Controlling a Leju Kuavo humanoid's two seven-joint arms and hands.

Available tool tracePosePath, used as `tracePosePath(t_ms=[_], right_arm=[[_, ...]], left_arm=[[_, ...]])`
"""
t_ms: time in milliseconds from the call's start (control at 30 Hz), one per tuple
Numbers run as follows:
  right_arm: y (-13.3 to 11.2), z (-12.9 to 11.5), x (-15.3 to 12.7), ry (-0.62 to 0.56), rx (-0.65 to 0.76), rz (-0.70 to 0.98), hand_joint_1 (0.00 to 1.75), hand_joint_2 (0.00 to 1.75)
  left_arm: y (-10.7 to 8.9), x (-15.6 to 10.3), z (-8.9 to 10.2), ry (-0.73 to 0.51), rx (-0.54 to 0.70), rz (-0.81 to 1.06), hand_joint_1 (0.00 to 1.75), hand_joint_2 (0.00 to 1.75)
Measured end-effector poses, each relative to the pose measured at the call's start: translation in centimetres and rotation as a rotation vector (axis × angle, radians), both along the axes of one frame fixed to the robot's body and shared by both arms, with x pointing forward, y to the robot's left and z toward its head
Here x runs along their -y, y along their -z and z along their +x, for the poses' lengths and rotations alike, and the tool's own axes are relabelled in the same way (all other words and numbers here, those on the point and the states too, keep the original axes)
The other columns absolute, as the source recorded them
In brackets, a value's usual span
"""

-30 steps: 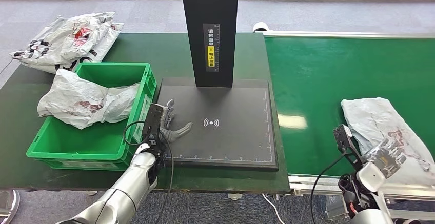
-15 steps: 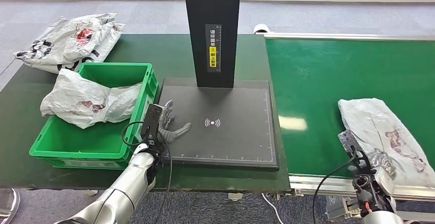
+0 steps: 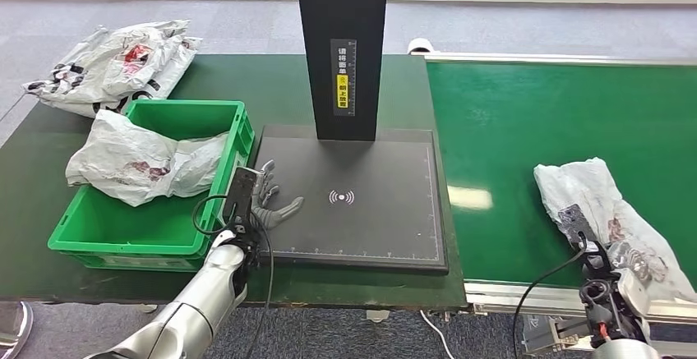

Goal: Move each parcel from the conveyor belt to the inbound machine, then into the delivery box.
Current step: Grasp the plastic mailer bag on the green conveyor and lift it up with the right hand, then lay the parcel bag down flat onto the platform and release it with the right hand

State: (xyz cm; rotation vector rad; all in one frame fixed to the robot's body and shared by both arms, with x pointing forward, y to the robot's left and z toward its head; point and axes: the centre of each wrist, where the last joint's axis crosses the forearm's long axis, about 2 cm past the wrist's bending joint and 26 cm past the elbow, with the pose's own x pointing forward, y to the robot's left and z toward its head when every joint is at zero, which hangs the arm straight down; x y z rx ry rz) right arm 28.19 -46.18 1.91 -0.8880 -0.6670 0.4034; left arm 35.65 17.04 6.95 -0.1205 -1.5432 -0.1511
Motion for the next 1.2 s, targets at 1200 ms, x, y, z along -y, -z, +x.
tracePosePath(t_ms=[1200], right_arm=[[-12.7, 7.7, -25.3, -0.720, 0.758, 0.221, 1.75, 1.75]], left_arm=[[-2.3, -1.2, 2.1, -0.146, 0.149, 0.206, 0.00, 1.75]])
